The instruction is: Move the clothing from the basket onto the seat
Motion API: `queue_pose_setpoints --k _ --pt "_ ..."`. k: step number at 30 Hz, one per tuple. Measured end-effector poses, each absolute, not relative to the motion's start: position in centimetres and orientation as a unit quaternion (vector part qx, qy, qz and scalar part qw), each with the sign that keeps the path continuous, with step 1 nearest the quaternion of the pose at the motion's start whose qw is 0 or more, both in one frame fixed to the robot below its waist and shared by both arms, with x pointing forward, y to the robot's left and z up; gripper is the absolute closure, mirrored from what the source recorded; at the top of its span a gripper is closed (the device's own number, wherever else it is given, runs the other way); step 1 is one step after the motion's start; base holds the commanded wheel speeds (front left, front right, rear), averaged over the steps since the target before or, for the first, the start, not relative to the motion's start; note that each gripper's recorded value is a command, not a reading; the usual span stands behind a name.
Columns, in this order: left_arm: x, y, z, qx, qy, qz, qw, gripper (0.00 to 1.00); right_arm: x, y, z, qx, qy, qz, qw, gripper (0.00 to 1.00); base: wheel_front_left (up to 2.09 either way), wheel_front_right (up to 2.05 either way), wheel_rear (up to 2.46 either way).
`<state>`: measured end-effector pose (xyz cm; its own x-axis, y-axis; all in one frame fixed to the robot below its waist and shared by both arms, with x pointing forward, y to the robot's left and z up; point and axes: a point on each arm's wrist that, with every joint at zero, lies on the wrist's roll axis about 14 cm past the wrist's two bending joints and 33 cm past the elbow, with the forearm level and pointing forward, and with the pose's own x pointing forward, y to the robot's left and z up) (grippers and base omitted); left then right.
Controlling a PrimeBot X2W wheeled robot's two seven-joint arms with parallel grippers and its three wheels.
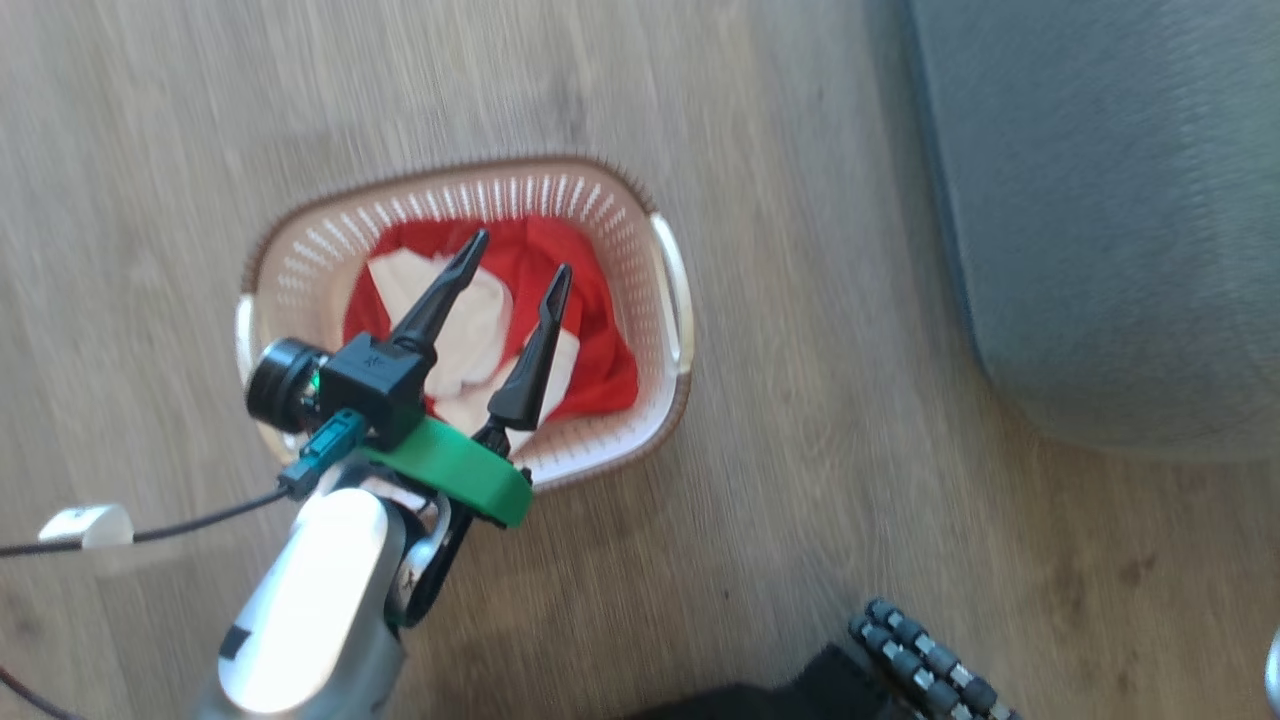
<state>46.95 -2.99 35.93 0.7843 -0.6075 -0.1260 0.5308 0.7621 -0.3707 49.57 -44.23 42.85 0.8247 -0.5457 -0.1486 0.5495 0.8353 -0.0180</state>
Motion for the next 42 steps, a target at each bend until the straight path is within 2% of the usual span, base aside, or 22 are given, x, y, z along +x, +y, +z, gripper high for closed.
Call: queue_pose_setpoints --k 4,10,13,23,35,42 --pt "46.6 -2.9 39.4 -0.163 0.092 -0.299 0.936 0.00 47.5 -42.2 46.7 0.012 0.022 -0.258 0.966 0.00 0.00 0.00 0.00" --pt "45.7 -2.2 42.4 -0.157 0.069 -0.289 0.942 0.00 43.7 -39.3 49.2 0.019 -0.019 -0.231 0.973 0.00 0.00 0.00 0.00" --pt "45.5 -0.5 43.9 -0.151 0.056 -0.265 0.951 0.00 41.8 -35.9 49.6 0.033 -0.035 -0.208 0.977 0.00 0.00 0.00 0.00" --pt "44.5 5.1 45.5 -0.132 0.040 -0.186 0.973 0.00 41.1 -28.8 50.2 0.025 -0.042 -0.123 0.991 0.00 0.00 0.00 0.00" --pt "42.8 13.7 46.3 -0.122 0.028 -0.057 0.990 0.00 40.0 -20.5 47.9 0.036 0.001 -0.006 0.999 0.00 0.00 0.00 0.00" --pt "42.5 15.4 46.2 -0.117 0.027 -0.032 0.992 0.00 39.3 -19.3 46.6 0.036 0.022 0.010 0.999 0.00 0.00 0.00 0.00"
